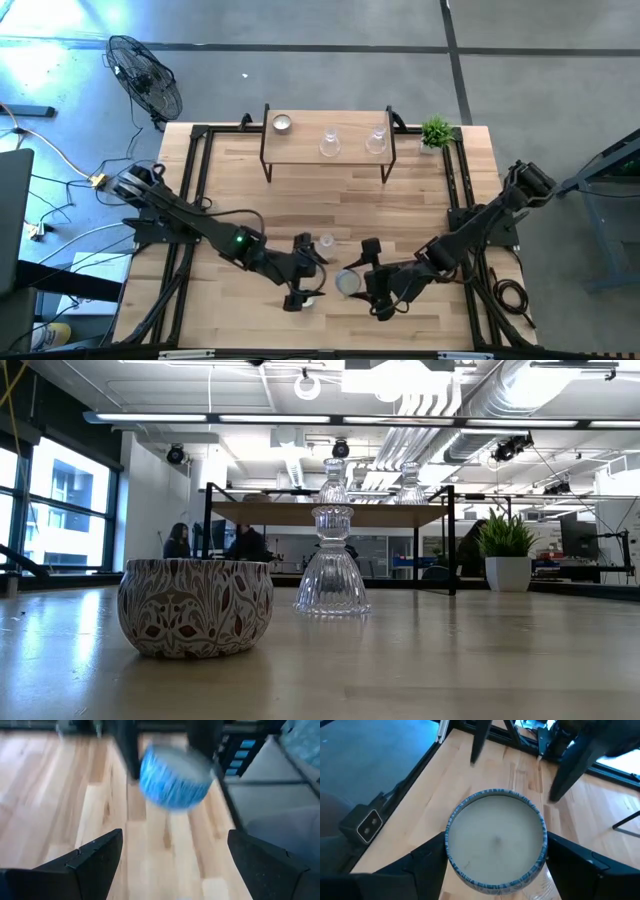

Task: Pick & Place candle stick holders
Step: Put the blue patterned scented candle on the shelf

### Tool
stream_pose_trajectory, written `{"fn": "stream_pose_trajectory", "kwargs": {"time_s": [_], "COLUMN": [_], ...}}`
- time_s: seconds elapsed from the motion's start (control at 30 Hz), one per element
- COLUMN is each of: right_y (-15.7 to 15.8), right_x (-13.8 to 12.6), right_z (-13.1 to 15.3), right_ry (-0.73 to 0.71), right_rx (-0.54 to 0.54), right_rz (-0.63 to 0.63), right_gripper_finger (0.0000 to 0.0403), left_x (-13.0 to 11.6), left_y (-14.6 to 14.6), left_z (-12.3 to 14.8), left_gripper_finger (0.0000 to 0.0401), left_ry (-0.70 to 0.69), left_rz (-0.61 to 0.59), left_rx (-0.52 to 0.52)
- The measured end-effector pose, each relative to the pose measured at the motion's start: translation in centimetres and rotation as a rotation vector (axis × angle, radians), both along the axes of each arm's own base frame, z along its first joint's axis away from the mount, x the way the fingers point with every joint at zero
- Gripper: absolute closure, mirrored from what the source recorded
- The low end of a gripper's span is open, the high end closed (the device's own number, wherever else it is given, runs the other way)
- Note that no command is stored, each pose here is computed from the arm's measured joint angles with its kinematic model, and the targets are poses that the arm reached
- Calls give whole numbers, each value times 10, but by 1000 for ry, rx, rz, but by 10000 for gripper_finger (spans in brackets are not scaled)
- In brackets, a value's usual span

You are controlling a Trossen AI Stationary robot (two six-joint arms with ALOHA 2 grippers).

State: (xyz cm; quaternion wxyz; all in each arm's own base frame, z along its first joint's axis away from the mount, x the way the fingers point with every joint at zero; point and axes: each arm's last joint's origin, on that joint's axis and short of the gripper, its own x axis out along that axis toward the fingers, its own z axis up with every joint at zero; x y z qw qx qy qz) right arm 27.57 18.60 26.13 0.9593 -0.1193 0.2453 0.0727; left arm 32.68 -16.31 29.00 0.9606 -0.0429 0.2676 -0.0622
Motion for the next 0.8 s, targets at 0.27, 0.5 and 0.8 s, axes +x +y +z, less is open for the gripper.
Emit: {"fn": "stream_pose_trajectory", "kwargs": {"time_s": [0.27, 0.5, 0.8], "right_y": [-6, -14, -21], "right_x": [7, 13, 17], "right_z": [7, 8, 8], "right_ry": [-12, -5, -5], "right_rx": [43, 83, 91], "right_rz": [0, -6, -32], "right_gripper_finger": [120, 120, 120], "left_x": [6, 10, 9], "left_y": [-2, 1, -4], "left_z": [-11, -18, -13], "left_gripper_finger": [46, 46, 46], "left_ry": [3, -24, -68], "left_rz": [3, 68, 69], "left_rx": [101, 317, 333]}}
